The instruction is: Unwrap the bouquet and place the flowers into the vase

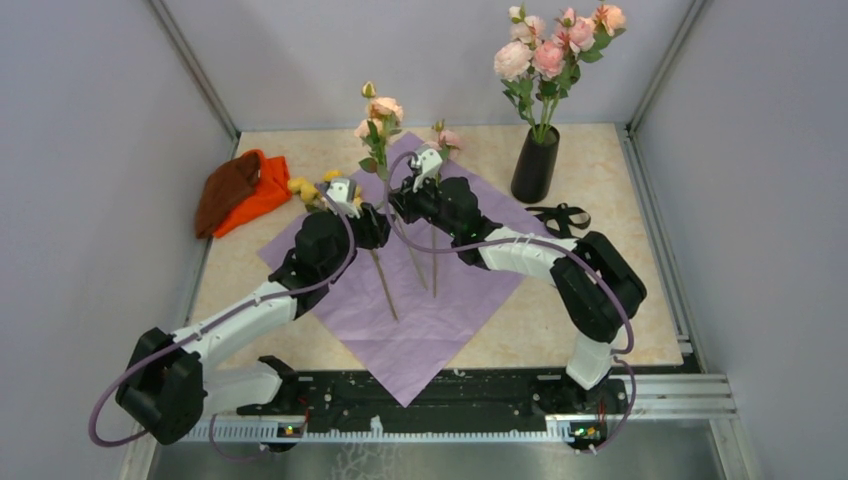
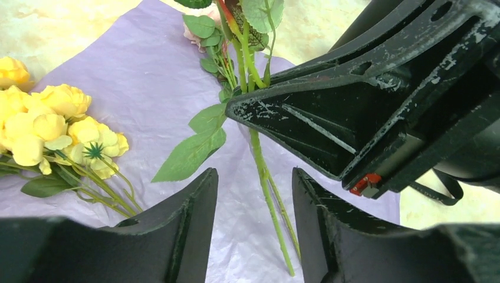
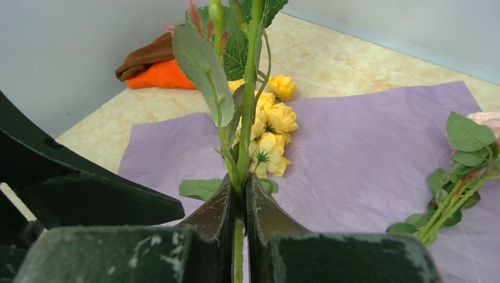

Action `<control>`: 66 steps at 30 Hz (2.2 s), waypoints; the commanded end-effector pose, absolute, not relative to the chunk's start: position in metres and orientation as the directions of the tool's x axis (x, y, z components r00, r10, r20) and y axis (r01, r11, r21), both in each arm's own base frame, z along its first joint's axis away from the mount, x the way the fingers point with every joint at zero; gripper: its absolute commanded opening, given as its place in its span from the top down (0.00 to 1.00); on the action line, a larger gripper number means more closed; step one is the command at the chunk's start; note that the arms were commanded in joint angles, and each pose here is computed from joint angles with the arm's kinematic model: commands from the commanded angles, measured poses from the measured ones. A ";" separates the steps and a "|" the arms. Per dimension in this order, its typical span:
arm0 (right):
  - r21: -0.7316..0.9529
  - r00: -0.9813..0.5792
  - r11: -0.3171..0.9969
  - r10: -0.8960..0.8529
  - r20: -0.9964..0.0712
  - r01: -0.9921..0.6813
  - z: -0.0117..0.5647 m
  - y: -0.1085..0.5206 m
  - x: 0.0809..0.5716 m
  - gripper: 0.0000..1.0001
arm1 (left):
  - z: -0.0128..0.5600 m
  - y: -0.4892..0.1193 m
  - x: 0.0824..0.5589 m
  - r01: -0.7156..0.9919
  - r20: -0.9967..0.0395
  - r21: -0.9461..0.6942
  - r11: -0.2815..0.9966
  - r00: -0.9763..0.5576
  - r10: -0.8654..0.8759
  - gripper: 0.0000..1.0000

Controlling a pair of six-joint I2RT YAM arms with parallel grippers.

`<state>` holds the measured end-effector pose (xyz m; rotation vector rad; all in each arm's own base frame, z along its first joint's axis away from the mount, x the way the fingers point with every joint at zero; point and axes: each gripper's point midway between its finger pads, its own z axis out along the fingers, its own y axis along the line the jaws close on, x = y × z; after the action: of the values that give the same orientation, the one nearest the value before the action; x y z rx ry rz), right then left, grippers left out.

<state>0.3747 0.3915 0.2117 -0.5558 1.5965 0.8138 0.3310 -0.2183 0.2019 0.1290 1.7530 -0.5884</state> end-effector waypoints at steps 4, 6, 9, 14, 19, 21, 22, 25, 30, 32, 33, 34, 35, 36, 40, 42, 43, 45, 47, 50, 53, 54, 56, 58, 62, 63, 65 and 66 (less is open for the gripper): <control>0.142 -0.040 0.657 0.168 -0.985 -0.740 0.280 0.380 0.380 1.00 | 0.209 -0.209 0.320 0.388 -0.941 -0.311 0.868 -0.252 -0.225 0.36; 0.135 -0.033 0.664 0.164 -0.986 -0.735 0.281 0.378 0.382 1.00 | 0.209 -0.207 0.318 0.385 -0.942 -0.309 0.870 -0.251 -0.223 0.31; 0.121 -0.016 0.683 0.158 -0.987 -0.720 0.285 0.371 0.385 1.00 | 0.208 -0.204 0.316 0.377 -0.941 -0.309 0.873 -0.253 -0.224 0.26; 0.092 0.023 0.722 0.148 -0.989 -0.686 0.296 0.354 0.391 1.00 | 0.209 -0.197 0.312 0.359 -0.941 -0.313 0.879 -0.244 -0.235 0.01; 0.035 0.097 0.773 0.123 -0.988 -0.633 0.323 0.326 0.392 1.00 | 0.203 -0.190 0.310 0.333 -0.940 -0.311 0.890 -0.242 -0.238 0.01; -0.011 0.151 0.809 0.096 -0.984 -0.588 0.340 0.309 0.392 1.00 | 0.199 -0.190 0.311 0.327 -0.939 -0.312 0.892 -0.250 -0.237 0.01; -0.031 0.180 0.825 0.086 -0.980 -0.564 0.350 0.300 0.393 1.00 | 0.198 -0.191 0.312 0.324 -0.938 -0.312 0.893 -0.254 -0.235 0.01; -0.068 0.239 0.855 0.066 -0.969 -0.514 0.379 0.276 0.393 1.00 | 0.195 -0.191 0.314 0.314 -0.935 -0.316 0.895 -0.265 -0.237 0.01; -0.113 0.333 0.914 0.025 -0.943 -0.389 0.421 0.227 0.395 1.00 | 0.192 -0.193 0.316 0.311 -0.932 -0.319 0.895 -0.274 -0.237 0.01; -0.121 0.372 0.930 0.018 -0.928 -0.348 0.438 0.207 0.393 1.00 | 0.188 -0.194 0.317 0.309 -0.930 -0.320 0.896 -0.282 -0.235 0.01; -0.122 0.388 0.936 0.016 -0.922 -0.329 0.445 0.199 0.394 1.00 | 0.187 -0.195 0.317 0.309 -0.930 -0.319 0.896 -0.285 -0.233 0.01; -0.122 0.408 0.944 0.015 -0.913 -0.308 0.453 0.189 0.393 1.00 | 0.187 -0.195 0.318 0.310 -0.930 -0.319 0.896 -0.287 -0.232 0.01; -0.123 0.425 0.949 0.013 -0.905 -0.291 0.460 0.181 0.394 1.00 | 0.185 -0.196 0.318 0.309 -0.929 -0.318 0.896 -0.290 -0.229 0.01; -0.128 0.442 0.953 0.007 -0.897 -0.276 0.467 0.174 0.394 1.00 | 0.184 -0.196 0.318 0.307 -0.928 -0.318 0.897 -0.292 -0.229 0.01; -0.164 0.510 0.966 -0.040 -0.859 -0.201 0.495 0.152 0.398 1.00 | 0.181 -0.196 0.319 0.304 -0.926 -0.322 0.897 -0.299 -0.232 0.01; -0.172 0.530 0.971 -0.058 -0.846 -0.168 0.507 0.144 0.402 1.00 | 0.177 -0.198 0.320 0.303 -0.924 -0.320 0.898 -0.308 -0.226 0.01; -0.177 0.541 0.972 -0.067 -0.839 -0.155 0.513 0.140 0.404 1.00 | 0.176 -0.199 0.321 0.302 -0.924 -0.319 0.898 -0.311 -0.224 0.01; -0.184 0.563 0.976 -0.087 -0.822 -0.118 0.526 0.130 0.409 1.00 | 0.173 -0.200 0.323 0.300 -0.923 -0.316 0.900 -0.319 -0.217 0.01; -0.188 0.589 0.978 -0.100 -0.802 -0.090 0.537 0.120 0.414 1.00 | 0.172 -0.200 0.324 0.296 -0.923 -0.312 0.903 -0.321 -0.214 0.01; -0.182 0.602 0.980 -0.101 -0.792 -0.076 0.543 0.108 0.428 1.00 | 0.169 -0.196 0.325 0.279 -0.924 -0.303 0.911 -0.320 -0.209 0.01; -0.174 0.600 0.983 -0.101 -0.793 -0.065 0.538 0.098 0.448 1.00 | 0.166 -0.193 0.327 0.265 -0.927 -0.288 0.920 -0.319 -0.198 0.01; -0.169 0.603 0.983 -0.096 -0.792 -0.065 0.537 0.095 0.454 1.00 | 0.166 -0.193 0.327 0.262 -0.928 -0.283 0.923 -0.317 -0.195 0.01; -0.153 0.597 0.985 -0.078 -0.798 -0.077 0.532 0.088 0.468 1.00 | 0.163 -0.192 0.328 0.255 -0.928 -0.276 0.927 -0.321 -0.188 0.01; -0.134 0.590 0.987 -0.055 -0.806 -0.090 0.527 0.081 0.483 1.00 | 0.160 -0.191 0.332 0.246 -0.930 -0.265 0.932 -0.323 -0.178 0.01; -0.109 0.583 0.987 -0.022 -0.812 -0.114 0.516 0.066 0.509 1.00 | 0.157 -0.192 0.336 0.237 -0.931 -0.246 0.940 -0.326 -0.162 0.01; -0.102 0.577 0.987 -0.013 -0.817 -0.122 0.514 0.063 0.514 1.00 | 0.156 -0.191 0.337 0.233 -0.931 -0.241 0.942 -0.328 -0.157 0.01; -0.091 0.567 0.987 0.001 -0.824 -0.133 0.506 0.060 0.521 1.00 | 0.153 -0.190 0.338 0.227 -0.932 -0.231 0.946 -0.330 -0.149 0.01; -0.084 0.564 0.987 0.008 -0.826 -0.137 0.503 0.059 0.523 1.00 | 0.152 -0.189 0.339 0.221 -0.932 -0.225 0.949 -0.332 -0.144 0.01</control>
<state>0.5355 0.0586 0.4540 -0.1576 1.1161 0.0065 0.3292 -0.1881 0.1373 0.0594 1.9125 -0.3953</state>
